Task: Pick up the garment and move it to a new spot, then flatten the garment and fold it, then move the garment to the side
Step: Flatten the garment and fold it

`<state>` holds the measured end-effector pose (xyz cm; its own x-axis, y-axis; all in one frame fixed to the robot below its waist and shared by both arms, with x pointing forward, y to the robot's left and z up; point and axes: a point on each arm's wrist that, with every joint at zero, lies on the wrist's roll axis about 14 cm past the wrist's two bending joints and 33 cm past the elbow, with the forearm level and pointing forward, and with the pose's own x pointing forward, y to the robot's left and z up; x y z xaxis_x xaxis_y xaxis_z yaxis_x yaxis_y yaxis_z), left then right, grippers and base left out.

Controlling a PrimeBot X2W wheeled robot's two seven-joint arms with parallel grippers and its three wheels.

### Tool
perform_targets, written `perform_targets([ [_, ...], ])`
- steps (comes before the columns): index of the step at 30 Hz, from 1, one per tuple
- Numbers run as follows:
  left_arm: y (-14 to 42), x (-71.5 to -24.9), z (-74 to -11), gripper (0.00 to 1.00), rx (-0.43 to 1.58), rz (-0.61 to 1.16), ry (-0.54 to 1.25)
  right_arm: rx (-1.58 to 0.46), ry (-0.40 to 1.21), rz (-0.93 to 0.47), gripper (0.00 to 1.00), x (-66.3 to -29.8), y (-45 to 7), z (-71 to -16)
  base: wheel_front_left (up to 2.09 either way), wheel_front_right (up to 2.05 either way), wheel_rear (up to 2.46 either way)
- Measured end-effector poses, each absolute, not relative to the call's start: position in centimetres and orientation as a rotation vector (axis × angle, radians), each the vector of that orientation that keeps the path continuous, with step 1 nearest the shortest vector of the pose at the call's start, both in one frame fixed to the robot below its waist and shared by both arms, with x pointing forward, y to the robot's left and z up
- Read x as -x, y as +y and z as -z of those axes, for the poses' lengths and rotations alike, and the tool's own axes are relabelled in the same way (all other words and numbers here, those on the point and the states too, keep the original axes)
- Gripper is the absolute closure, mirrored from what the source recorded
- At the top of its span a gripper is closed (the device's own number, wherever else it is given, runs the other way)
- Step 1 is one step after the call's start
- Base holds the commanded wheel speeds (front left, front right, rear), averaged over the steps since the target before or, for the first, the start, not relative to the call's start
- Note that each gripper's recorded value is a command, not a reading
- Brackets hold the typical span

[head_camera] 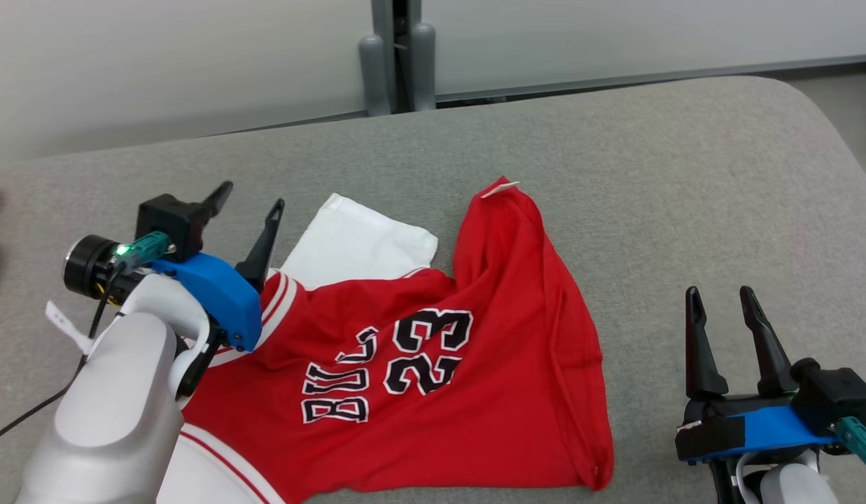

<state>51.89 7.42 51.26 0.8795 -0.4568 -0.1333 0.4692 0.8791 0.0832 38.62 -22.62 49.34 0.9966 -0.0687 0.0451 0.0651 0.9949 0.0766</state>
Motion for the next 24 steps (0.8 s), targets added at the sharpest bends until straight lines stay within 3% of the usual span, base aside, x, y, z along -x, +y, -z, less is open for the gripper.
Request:
perform_targets([
  [7,5.1,-51.0,-44.3,0.00,-0.169,0.575,0.395,-0.071,-0.032,0.111,0.00,-38.2,-24.0,-48.9,0.00,0.00,0.00],
  [13,6.4,-49.3,-39.6,0.00,-0.204,0.578,0.623,-0.069,-0.026,0.125,0.00,-38.2,-24.4,-48.7,0.00,0.00,0.00],
  [21,7.0,-48.5,-37.9,0.00,-0.209,0.586,0.734,-0.069,-0.024,0.123,0.00,-38.8,-24.4,-48.5,0.00,0.00,0.00],
  [23,7.1,-48.6,-37.9,0.73,-0.214,0.589,0.731,-0.069,-0.021,0.120,0.00,-38.9,-24.3,-48.4,0.00,0.00,0.00],
  [24,7.1,-48.8,-37.9,1.00,-0.212,0.589,0.721,-0.069,-0.019,0.119,0.00,-39.0,-24.2,-48.3,0.00,0.00,0.00],
])
